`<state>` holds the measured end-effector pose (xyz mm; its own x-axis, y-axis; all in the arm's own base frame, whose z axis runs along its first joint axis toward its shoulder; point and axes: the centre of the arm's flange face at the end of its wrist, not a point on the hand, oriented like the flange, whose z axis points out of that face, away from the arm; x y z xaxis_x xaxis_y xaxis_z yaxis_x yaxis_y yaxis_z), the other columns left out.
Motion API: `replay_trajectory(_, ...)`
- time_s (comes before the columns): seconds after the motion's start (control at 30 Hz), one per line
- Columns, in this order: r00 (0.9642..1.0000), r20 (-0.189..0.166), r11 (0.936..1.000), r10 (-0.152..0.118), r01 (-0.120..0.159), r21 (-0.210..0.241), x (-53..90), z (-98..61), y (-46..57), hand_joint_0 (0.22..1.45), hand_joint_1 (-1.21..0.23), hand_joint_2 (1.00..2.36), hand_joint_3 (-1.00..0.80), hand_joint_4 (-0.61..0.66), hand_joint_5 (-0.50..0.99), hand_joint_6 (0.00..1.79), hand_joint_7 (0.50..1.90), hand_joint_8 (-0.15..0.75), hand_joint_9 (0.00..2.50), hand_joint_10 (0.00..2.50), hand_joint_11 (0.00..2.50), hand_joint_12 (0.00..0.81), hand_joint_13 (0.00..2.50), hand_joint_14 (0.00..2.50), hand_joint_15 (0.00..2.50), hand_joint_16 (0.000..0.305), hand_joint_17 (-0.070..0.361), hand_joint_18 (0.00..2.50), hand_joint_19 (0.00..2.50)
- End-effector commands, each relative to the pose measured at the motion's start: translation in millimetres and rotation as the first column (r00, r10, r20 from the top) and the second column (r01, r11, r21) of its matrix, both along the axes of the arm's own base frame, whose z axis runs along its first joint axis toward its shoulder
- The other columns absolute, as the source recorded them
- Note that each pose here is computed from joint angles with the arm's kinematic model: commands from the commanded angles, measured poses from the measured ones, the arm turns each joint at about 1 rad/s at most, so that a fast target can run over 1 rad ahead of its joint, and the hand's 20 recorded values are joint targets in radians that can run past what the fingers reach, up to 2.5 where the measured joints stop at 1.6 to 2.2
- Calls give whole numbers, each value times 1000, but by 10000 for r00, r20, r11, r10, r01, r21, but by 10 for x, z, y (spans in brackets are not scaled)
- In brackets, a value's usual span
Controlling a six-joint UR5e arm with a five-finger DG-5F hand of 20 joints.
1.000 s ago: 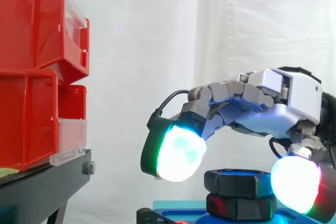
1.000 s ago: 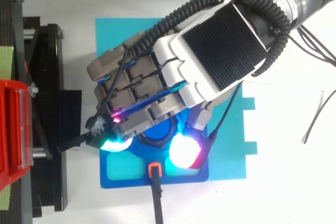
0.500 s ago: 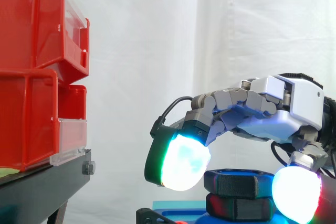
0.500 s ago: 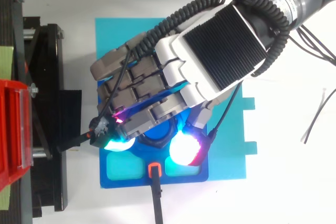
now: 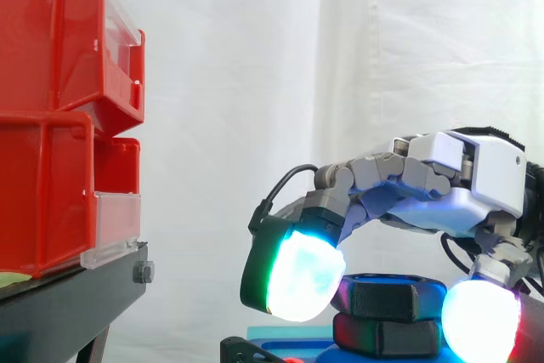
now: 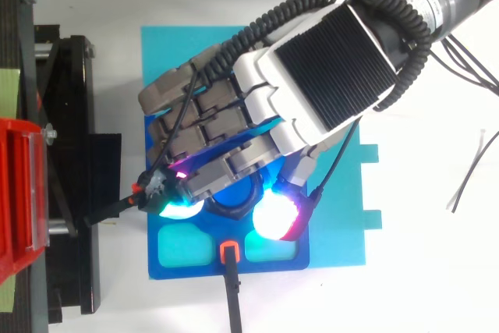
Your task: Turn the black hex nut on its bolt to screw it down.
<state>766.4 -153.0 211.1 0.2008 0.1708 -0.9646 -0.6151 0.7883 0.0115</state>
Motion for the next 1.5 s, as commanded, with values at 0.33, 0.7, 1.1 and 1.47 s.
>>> replay_trajectory(0.33,10000,-5,9999,-62,62,-88,-33,-57,-19,583,-748,1015,-291,123,-172,501,1162,183,624,13,331,234,696,15,346,33,75,517,376)
replay_trajectory(0.7,10000,26,9999,-62,62,-91,-32,-44,-19,580,-733,1014,-304,128,-161,500,1224,193,640,13,338,235,710,15,354,33,74,528,392)
replay_trajectory(1.1,10000,10,9999,-77,77,-90,-34,-56,-31,546,-700,1011,-354,137,-161,519,1193,199,651,13,341,241,725,16,362,35,78,540,401)
replay_trajectory(1.47,10000,-7,9998,54,-54,185,35,69,18,432,-614,1000,-500,168,-194,502,1005,229,639,11,325,283,720,14,367,44,100,553,396)
